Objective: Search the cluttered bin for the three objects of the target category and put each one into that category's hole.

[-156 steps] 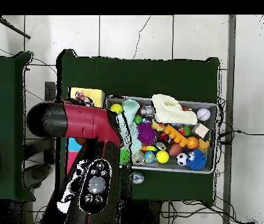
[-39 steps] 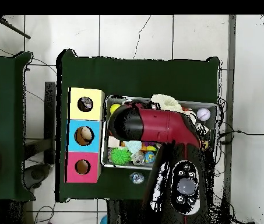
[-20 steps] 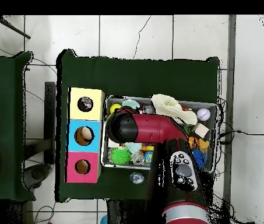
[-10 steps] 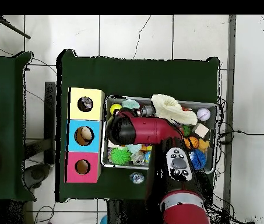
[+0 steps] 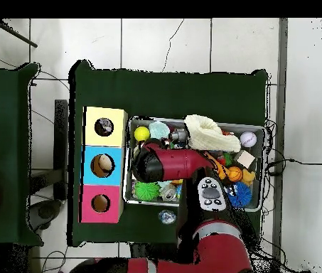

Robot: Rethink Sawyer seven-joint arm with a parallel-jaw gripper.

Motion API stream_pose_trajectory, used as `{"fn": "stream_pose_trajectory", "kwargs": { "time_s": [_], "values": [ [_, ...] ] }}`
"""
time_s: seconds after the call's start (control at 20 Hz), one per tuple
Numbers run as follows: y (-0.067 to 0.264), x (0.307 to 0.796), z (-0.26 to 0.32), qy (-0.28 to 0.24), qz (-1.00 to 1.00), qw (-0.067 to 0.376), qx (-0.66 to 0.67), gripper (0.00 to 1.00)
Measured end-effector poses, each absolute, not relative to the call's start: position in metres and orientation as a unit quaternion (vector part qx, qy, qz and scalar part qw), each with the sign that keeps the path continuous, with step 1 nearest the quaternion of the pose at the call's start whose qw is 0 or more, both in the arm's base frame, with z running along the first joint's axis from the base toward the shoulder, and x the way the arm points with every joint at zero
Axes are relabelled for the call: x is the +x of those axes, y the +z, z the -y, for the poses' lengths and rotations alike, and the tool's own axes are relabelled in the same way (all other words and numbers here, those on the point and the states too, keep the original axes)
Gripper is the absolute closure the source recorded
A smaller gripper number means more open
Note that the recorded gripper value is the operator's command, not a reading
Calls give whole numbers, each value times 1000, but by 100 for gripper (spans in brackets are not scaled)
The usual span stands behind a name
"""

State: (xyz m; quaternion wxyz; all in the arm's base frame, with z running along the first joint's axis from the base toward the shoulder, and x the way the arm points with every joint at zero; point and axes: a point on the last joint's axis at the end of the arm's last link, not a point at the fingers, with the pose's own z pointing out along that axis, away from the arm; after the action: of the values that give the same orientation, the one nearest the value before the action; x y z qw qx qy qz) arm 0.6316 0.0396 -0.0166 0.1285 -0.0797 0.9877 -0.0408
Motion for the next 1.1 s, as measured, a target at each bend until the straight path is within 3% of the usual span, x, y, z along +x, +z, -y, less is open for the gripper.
{"fn": "stream_pose_trajectory", "kwargs": {
  "time_s": [0.25,0.55,0.6,1.1],
  "values": [
    [-37,621,-43,-39,-988,118,-92,0],
    [-48,621,-50,-44,-982,140,-114,0],
    [-50,620,-50,-47,-981,147,-120,100],
    [-35,624,-34,-38,-980,161,-108,100]
  ]
}}
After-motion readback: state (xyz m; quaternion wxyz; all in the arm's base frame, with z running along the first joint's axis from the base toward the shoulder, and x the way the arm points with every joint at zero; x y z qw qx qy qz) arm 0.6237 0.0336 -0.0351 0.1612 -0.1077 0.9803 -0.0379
